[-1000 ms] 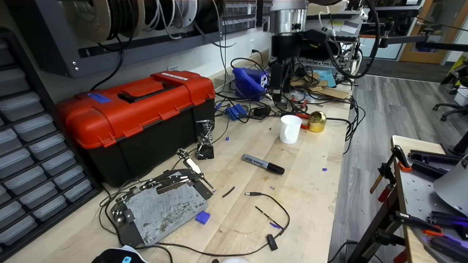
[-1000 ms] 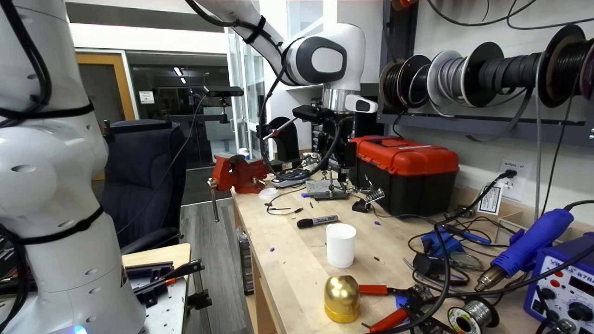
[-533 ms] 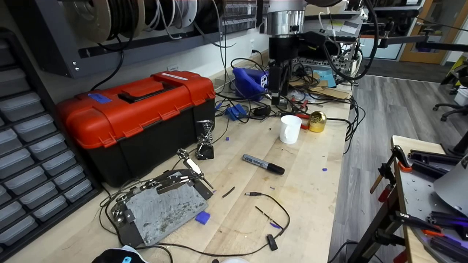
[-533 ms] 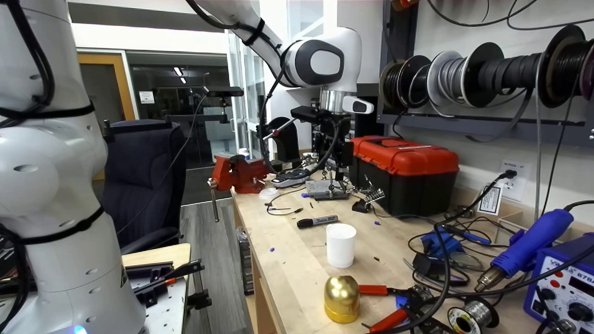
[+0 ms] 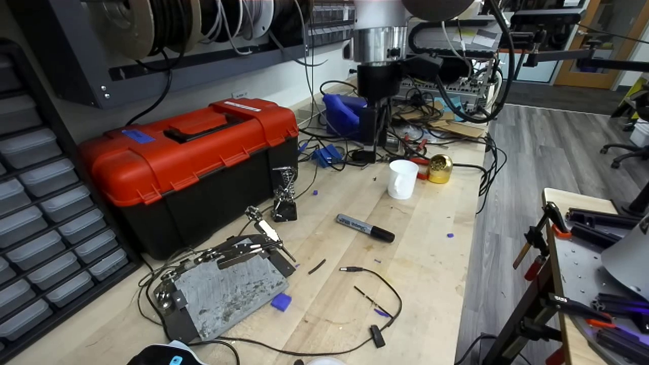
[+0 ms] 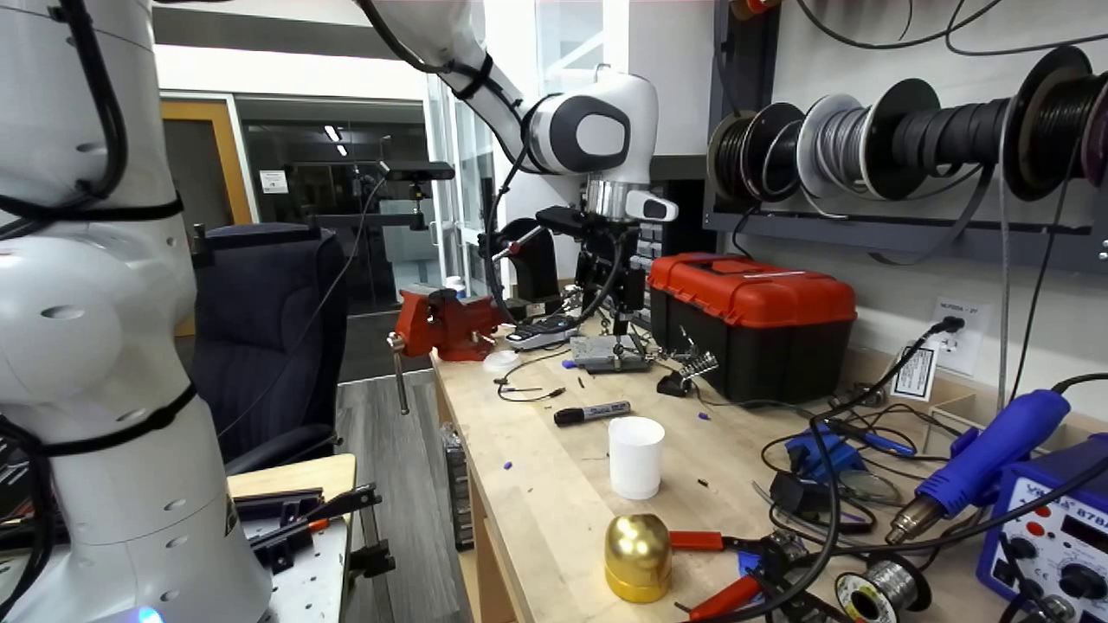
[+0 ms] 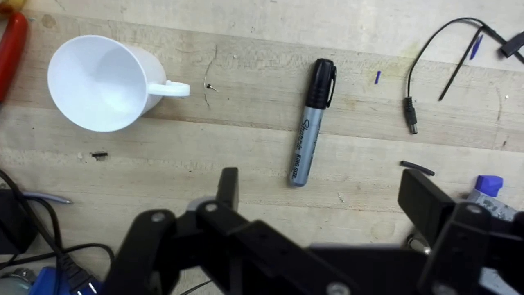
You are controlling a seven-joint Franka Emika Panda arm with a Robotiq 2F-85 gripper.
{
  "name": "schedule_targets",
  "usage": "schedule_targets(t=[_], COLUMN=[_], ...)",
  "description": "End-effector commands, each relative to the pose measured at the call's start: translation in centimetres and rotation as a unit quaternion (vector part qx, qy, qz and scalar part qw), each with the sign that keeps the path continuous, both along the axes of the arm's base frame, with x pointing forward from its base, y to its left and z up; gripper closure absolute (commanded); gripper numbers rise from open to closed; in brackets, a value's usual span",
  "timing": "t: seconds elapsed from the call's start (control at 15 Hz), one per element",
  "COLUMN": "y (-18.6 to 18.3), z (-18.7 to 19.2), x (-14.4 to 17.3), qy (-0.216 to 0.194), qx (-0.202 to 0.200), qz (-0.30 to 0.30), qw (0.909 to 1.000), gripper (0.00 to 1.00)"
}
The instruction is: Put the marker in the white cup
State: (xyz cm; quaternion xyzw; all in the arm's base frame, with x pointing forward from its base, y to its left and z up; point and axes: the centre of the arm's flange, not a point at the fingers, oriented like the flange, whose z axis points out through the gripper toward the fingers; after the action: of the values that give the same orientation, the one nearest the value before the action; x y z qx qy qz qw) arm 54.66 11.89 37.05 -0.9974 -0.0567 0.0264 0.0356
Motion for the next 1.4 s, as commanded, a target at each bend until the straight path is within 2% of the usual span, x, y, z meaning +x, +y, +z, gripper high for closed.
schedule_targets(t=[0.0, 0.73, 1.33], y=[1.4, 3.3, 5.2], z=[-1.8, -7.6, -11.9], x=[2.0, 5.6, 4.0], qy=[0.000, 0.031, 0.067], qx=[0.008, 0.017, 0.025], qz=[-0.015, -0.031, -0.061], qw=[0.9999, 0.9989, 0.9956], gripper=[0.00, 0.00, 0.00])
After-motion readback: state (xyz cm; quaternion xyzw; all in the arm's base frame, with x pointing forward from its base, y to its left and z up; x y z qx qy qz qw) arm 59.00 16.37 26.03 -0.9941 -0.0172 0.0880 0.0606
